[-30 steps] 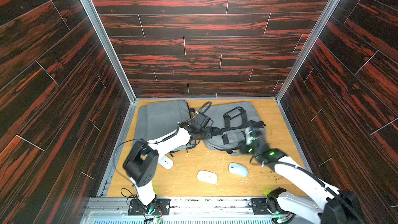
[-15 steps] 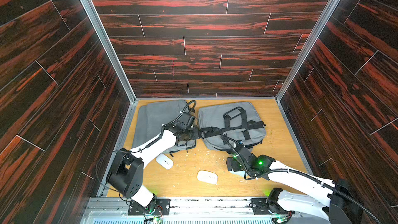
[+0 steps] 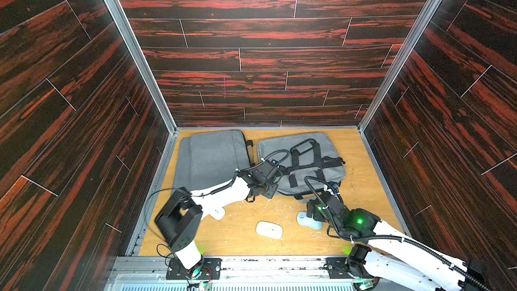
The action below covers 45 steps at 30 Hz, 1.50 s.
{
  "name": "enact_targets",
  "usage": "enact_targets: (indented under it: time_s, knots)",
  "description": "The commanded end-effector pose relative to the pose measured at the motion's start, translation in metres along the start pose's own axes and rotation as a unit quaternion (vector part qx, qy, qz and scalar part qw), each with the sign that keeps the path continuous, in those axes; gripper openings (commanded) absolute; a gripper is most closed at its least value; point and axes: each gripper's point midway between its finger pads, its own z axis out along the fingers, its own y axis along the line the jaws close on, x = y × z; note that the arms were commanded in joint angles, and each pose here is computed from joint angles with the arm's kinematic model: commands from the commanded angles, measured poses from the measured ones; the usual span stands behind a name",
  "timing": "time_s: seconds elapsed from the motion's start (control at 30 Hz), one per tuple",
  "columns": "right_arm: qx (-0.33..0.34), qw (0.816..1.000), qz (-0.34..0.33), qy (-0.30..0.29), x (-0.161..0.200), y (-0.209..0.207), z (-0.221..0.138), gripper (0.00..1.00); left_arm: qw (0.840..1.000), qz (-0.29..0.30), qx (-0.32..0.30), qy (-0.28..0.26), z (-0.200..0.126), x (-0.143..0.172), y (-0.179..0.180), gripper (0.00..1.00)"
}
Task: Put the mouse into the laptop bag
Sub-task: Open the zippered laptop bag at the center of the board, then pick up the mouse from the center of the board.
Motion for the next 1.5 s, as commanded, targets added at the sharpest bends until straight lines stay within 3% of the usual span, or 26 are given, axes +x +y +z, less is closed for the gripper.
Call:
enact_targets:
  time_s: [0.0, 0.2, 0.4, 0.57, 0.73, 0.83, 0.93, 1.0, 1.2, 1.33, 1.47]
  knots:
    - [0.005, 1.0, 0.014, 0.028, 0.005, -0.002, -0.005, 0.92, 0.995, 0.088, -0.05, -0.023, -0.004, -0.019, -0.004, 0.63]
    - [-0.009, 0.998, 0.045, 0.048, 0.008, -0.003, -0.011, 0.91, 0.977, 0.188, -0.098, -0.009, 0.015, -0.017, -0.031, 0.62]
    - [-0.067, 0.994, 0.079, 0.046, -0.001, 0.003, -0.02, 0.89, 0.967, 0.219, -0.128, 0.003, 0.034, -0.021, -0.035, 0.62]
    - [-0.082, 0.991, 0.091, 0.059, -0.001, 0.005, -0.019, 0.89, 0.965, 0.241, -0.105, 0.017, 0.04, -0.018, -0.043, 0.63]
    - [-0.088, 0.989, 0.095, 0.075, 0.001, 0.007, -0.013, 0.89, 0.959, 0.254, -0.121, 0.034, 0.055, -0.009, -0.04, 0.65]
    - [-0.079, 0.989, 0.092, 0.086, 0.006, 0.006, -0.008, 0.88, 0.96, 0.254, -0.109, 0.046, 0.064, -0.007, -0.044, 0.51]
    - [-0.074, 0.989, 0.093, 0.09, 0.007, 0.004, -0.006, 0.88, 0.966, 0.237, -0.091, 0.052, 0.066, -0.009, -0.046, 0.15]
    - [-0.074, 0.989, 0.095, 0.091, 0.009, 0.004, -0.004, 0.87, 0.971, 0.218, -0.08, 0.051, 0.063, -0.014, -0.045, 0.0]
    - [-0.094, 0.984, 0.081, 0.129, 0.028, 0.012, 0.009, 0.8, 0.996, 0.086, 0.017, 0.023, 0.035, -0.043, -0.033, 0.0]
    - [-0.08, 0.979, 0.061, 0.178, 0.052, 0.01, 0.028, 0.71, 0.996, -0.003, 0.093, -0.015, 0.007, -0.068, -0.022, 0.0]
    - [-0.022, 0.978, 0.044, 0.201, 0.068, -0.008, 0.041, 0.73, 0.992, -0.03, 0.12, -0.037, -0.012, -0.08, -0.02, 0.0]
